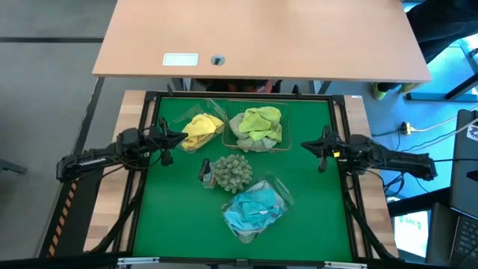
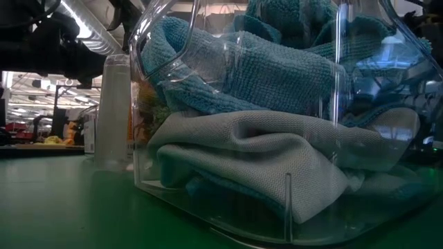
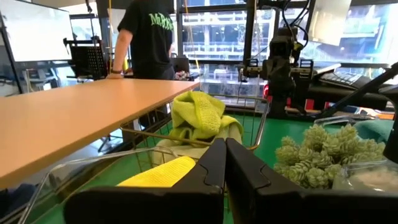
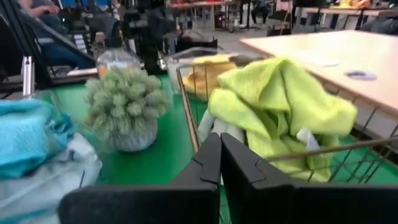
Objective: Sort microfiber towel by color & place in baskets
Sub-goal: Return to Home Position
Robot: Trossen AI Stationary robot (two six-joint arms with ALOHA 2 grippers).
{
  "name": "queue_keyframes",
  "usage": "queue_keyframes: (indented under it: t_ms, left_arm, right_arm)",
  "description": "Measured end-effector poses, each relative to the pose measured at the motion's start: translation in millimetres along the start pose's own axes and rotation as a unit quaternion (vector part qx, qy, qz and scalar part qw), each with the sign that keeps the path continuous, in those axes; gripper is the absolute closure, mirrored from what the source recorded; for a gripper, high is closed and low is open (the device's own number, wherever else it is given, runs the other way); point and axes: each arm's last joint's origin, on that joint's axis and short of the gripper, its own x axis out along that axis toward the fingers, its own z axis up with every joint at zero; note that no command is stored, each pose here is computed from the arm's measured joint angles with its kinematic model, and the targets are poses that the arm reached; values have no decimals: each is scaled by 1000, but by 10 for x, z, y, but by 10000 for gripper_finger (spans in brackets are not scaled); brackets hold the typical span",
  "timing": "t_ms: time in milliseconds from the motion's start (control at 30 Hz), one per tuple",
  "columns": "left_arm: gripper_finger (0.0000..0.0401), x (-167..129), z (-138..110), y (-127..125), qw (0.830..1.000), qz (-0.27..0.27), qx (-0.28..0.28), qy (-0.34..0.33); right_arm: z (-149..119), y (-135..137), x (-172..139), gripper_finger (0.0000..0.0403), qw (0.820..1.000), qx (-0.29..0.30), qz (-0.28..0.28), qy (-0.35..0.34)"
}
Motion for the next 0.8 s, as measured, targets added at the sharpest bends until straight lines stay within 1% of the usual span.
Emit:
queue_keyframes:
  t_ms: [167,233,400,800]
  left_arm:
    - [401,0,0,0,1000,0,1,0]
    - [401,0,0,0,1000,0,2,0]
    - [401,0,-20,0,1000,0,14,10]
    - [401,-1,-34,3,1000,4,15,17]
  right_arm:
    - [-166,-21,49,395,1000,5,-5,25]
    - [-174,-27,58,395,1000,14,-6,23]
    - [-174,-30,61,395,1000,10,-12,22]
    - [-181,-31,63,395,1000,10,-14,26]
